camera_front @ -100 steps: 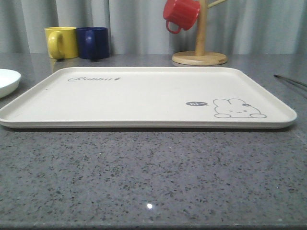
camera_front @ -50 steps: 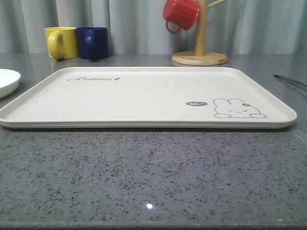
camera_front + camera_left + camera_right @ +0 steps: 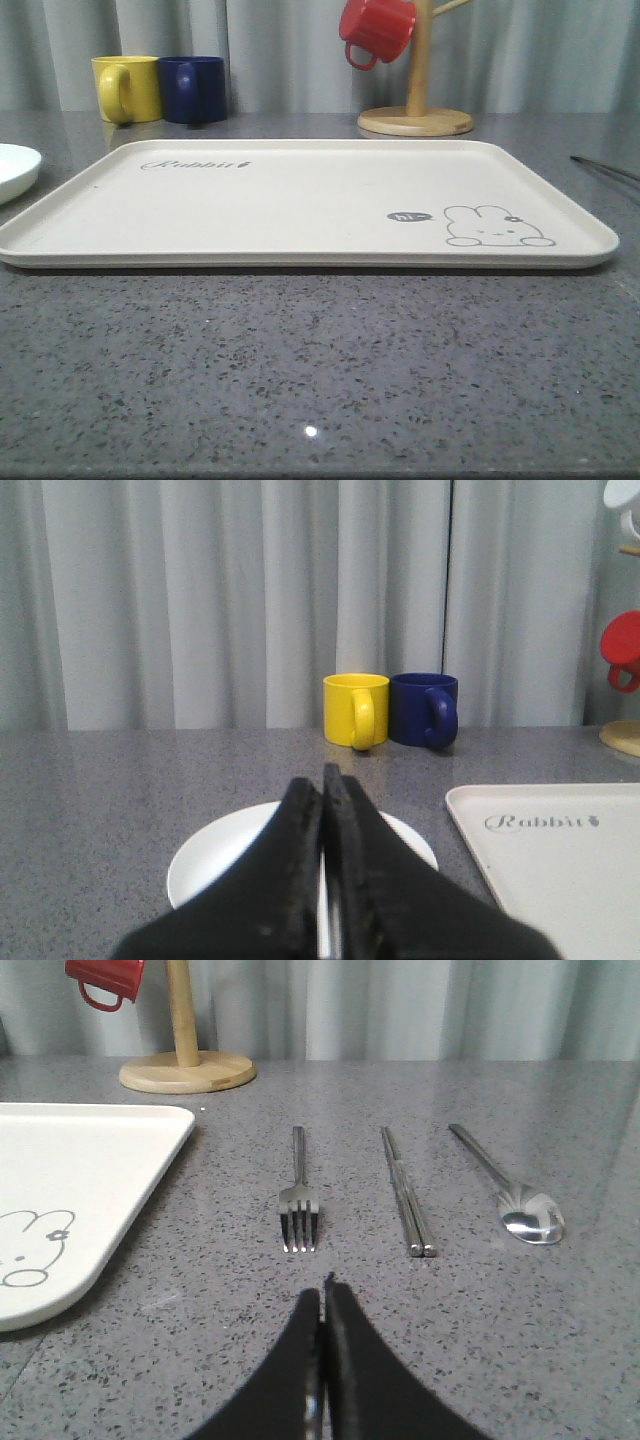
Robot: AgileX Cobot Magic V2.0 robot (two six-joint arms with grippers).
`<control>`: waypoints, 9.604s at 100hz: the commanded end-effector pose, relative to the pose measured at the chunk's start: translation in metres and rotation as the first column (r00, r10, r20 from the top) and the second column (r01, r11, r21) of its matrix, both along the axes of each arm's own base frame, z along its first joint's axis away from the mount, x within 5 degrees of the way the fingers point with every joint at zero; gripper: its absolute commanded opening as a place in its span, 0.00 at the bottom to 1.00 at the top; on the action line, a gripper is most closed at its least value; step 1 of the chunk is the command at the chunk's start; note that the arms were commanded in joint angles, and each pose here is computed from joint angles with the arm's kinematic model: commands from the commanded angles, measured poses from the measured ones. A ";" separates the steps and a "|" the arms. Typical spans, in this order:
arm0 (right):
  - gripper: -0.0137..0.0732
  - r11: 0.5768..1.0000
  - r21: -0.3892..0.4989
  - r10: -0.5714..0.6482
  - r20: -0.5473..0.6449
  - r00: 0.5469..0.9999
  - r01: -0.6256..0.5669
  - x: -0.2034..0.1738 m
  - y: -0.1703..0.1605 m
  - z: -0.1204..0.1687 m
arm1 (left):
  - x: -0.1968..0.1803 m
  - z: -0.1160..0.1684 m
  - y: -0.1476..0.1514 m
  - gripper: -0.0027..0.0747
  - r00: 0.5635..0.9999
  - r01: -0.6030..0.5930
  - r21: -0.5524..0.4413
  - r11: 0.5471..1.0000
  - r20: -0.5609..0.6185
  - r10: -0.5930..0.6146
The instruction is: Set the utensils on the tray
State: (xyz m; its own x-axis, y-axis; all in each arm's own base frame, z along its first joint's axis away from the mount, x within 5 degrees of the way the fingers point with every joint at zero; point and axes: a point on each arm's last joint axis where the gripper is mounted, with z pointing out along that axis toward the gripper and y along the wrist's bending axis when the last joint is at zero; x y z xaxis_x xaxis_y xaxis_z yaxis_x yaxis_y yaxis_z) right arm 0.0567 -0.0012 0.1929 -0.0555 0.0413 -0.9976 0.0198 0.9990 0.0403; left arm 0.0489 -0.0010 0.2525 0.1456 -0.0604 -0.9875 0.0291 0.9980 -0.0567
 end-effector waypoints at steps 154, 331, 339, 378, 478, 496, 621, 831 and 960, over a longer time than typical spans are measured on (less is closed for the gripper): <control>0.08 1.000 -0.010 0.002 0.098 0.995 -0.001 -0.001 0.000 0.008 | 0.278 0.040 0.084 0.59 0.209 -0.305 -0.025 0.952 -0.977 0.041; 0.08 1.000 -0.010 0.002 0.098 0.995 -0.001 -0.001 0.000 0.008 | 0.267 0.114 -0.036 0.01 0.464 0.129 -0.338 0.932 -0.810 -0.358; 0.08 1.000 -0.010 0.002 0.098 0.995 -0.001 -0.001 0.000 0.008 | 0.269 0.108 -0.051 0.01 0.434 0.166 -0.340 0.926 -0.818 -0.378; 0.08 1.000 -0.010 0.002 0.098 0.995 -0.001 -0.001 0.000 0.008 | 0.293 0.061 -0.081 0.01 0.280 0.194 -0.352 0.916 -0.875 -0.396; 0.08 1.000 -0.010 0.002 0.098 0.995 -0.001 -0.001 0.000 0.008 | 0.278 0.121 -0.060 0.01 0.592 0.228 -0.102 0.968 -0.775 -0.221; 0.08 1.000 -0.010 0.002 0.098 0.995 -0.001 -0.001 0.000 0.008 | 0.249 0.136 -0.051 0.01 0.686 0.219 -0.026 0.975 -0.707 -0.173; 0.08 1.000 -0.010 -0.001 0.131 0.991 0.002 -0.006 0.000 0.040 | -0.001 0.076 -0.012 0.01 0.932 0.196 0.021 0.980 -0.313 -0.179; 0.41 0.998 0.042 0.021 -0.935 0.354 0.051 0.323 -0.003 0.085 | -0.001 0.076 -0.012 0.01 0.932 0.196 0.021 0.980 -0.313 -0.179; 0.08 0.963 0.268 0.258 -0.901 0.348 -0.019 0.305 0.201 0.103 | -0.001 0.076 -0.012 0.01 0.932 0.196 0.021 0.980 -0.313 -0.179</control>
